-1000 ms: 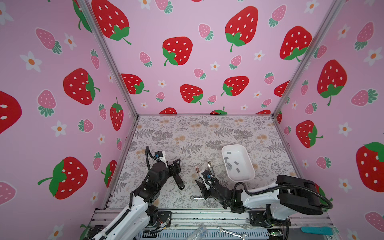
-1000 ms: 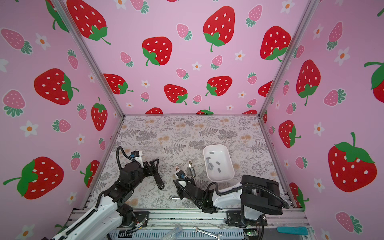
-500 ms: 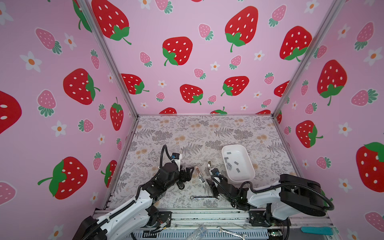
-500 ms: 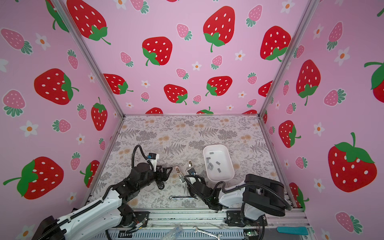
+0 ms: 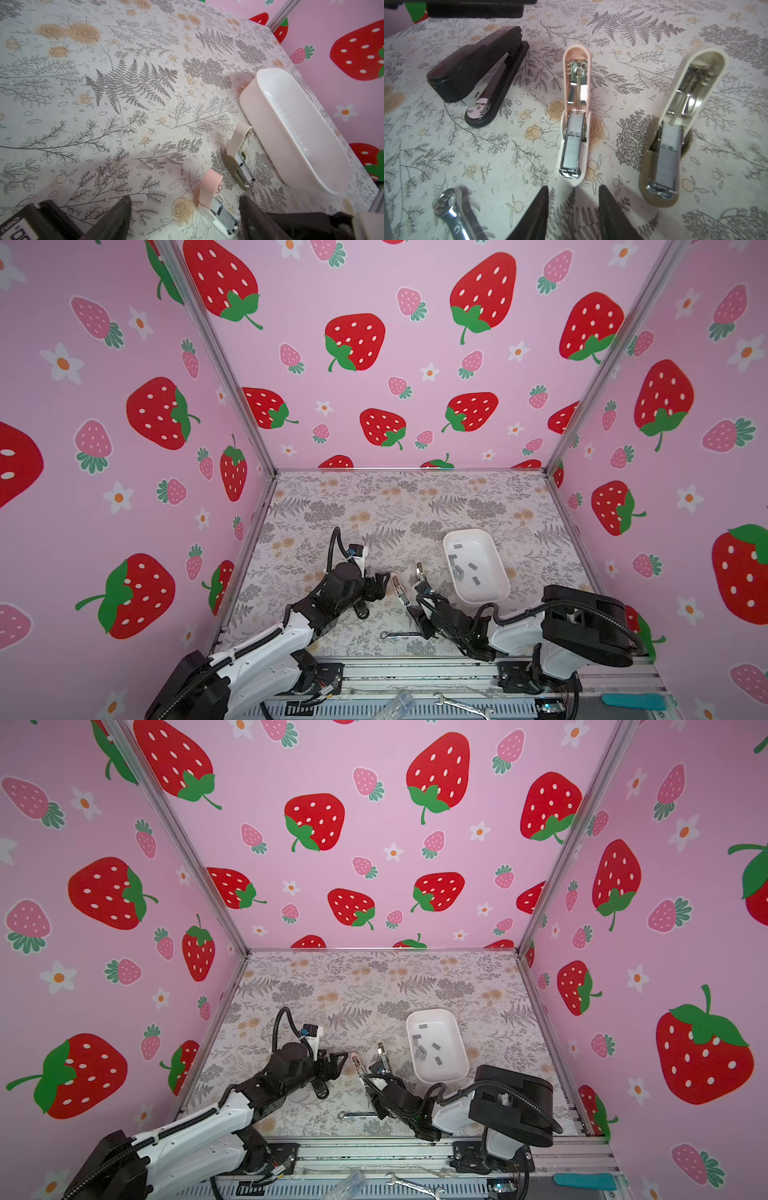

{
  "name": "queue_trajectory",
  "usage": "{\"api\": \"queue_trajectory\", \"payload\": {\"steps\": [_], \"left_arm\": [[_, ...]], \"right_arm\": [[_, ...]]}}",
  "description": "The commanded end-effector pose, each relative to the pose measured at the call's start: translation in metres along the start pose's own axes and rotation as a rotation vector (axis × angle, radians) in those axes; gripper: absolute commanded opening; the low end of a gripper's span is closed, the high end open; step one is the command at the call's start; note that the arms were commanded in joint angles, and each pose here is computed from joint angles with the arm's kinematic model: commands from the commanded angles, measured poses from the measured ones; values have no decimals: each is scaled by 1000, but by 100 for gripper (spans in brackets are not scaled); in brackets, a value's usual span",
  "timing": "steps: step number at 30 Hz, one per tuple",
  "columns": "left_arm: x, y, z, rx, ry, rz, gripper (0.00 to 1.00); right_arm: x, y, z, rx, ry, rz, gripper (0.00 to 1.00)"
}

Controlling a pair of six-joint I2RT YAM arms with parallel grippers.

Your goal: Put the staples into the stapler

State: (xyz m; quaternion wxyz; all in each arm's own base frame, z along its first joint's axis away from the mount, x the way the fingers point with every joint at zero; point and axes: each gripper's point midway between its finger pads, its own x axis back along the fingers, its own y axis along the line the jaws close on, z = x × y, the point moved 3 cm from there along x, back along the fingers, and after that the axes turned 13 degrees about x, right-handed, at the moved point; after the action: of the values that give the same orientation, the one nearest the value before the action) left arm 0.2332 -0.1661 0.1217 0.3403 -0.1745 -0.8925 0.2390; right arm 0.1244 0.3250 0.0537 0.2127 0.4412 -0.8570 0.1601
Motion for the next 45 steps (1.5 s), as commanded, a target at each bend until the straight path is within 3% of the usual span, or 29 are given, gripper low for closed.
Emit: {"api": "queue_trajectory", "payload": {"steps": [1,14,26,45], "left_arm": [[6,-11,-24,20,-81,-2,83],[6,1,-35,52,-116,-105,83],[-11,28,-39,94,-68,-212,82],[-37,13,-4,-40,75,-89,82]], "right_arm": [[-10,3,-6,-2,-8,-4,43],[-29,2,11,26,64,16,43],[-31,6,21,46,93,-12,31],[-34,9,16,34,71,-24,27]]}}
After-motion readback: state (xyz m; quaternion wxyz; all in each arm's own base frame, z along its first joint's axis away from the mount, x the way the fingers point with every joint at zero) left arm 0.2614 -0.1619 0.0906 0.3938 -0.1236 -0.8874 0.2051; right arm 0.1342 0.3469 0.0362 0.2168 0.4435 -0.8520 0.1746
